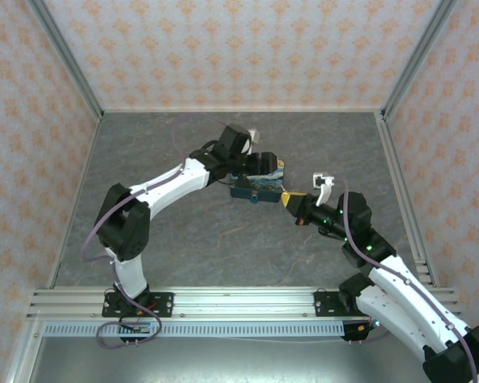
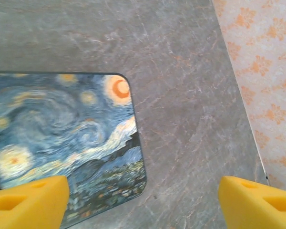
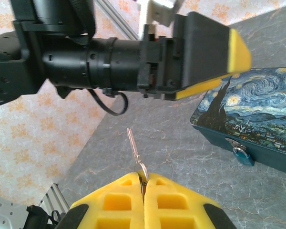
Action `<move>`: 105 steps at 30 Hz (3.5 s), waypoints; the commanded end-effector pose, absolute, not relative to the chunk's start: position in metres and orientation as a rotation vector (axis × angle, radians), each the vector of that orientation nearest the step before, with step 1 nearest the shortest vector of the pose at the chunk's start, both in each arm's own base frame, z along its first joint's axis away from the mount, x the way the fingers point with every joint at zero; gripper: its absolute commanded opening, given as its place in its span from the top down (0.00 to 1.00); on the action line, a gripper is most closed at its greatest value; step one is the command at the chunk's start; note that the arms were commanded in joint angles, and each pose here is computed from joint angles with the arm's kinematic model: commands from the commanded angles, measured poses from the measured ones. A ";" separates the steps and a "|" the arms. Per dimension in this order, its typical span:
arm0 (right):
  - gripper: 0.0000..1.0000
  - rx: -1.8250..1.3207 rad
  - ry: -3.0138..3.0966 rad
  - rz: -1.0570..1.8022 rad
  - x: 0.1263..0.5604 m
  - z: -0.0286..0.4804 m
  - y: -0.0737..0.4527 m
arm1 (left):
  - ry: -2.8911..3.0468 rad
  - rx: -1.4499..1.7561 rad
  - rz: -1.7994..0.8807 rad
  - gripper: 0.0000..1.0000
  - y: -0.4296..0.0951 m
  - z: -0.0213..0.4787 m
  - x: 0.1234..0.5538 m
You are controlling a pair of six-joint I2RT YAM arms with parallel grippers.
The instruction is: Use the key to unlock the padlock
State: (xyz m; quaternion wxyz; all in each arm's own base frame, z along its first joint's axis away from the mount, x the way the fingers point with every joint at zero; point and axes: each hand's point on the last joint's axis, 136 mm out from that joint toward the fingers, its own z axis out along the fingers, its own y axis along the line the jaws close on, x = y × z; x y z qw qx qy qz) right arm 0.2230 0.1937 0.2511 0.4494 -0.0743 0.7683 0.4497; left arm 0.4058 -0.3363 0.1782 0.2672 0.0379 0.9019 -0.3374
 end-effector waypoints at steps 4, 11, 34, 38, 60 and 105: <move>1.00 -0.173 1.870 1.090 0.219 0.258 0.187 | 2.514 0.183 -0.977 0.21 -0.370 0.149 0.404; 1.00 -0.178 1.882 1.074 0.218 0.257 0.186 | 2.579 0.232 -0.985 0.22 -0.390 0.127 0.398; 1.00 -0.170 1.910 1.032 0.219 0.251 0.181 | 2.719 0.303 -0.818 0.22 -0.340 0.091 0.337; 1.00 -0.168 1.917 1.031 0.219 0.248 0.182 | 2.654 0.330 -0.823 0.23 -0.334 0.115 0.333; 1.00 -0.105 2.113 1.183 0.245 0.205 0.218 | 2.307 0.235 -0.884 0.10 -0.266 0.166 0.314; 1.00 -0.026 2.485 0.949 0.319 0.063 0.245 | 2.256 0.258 -0.916 0.16 -0.259 0.061 0.329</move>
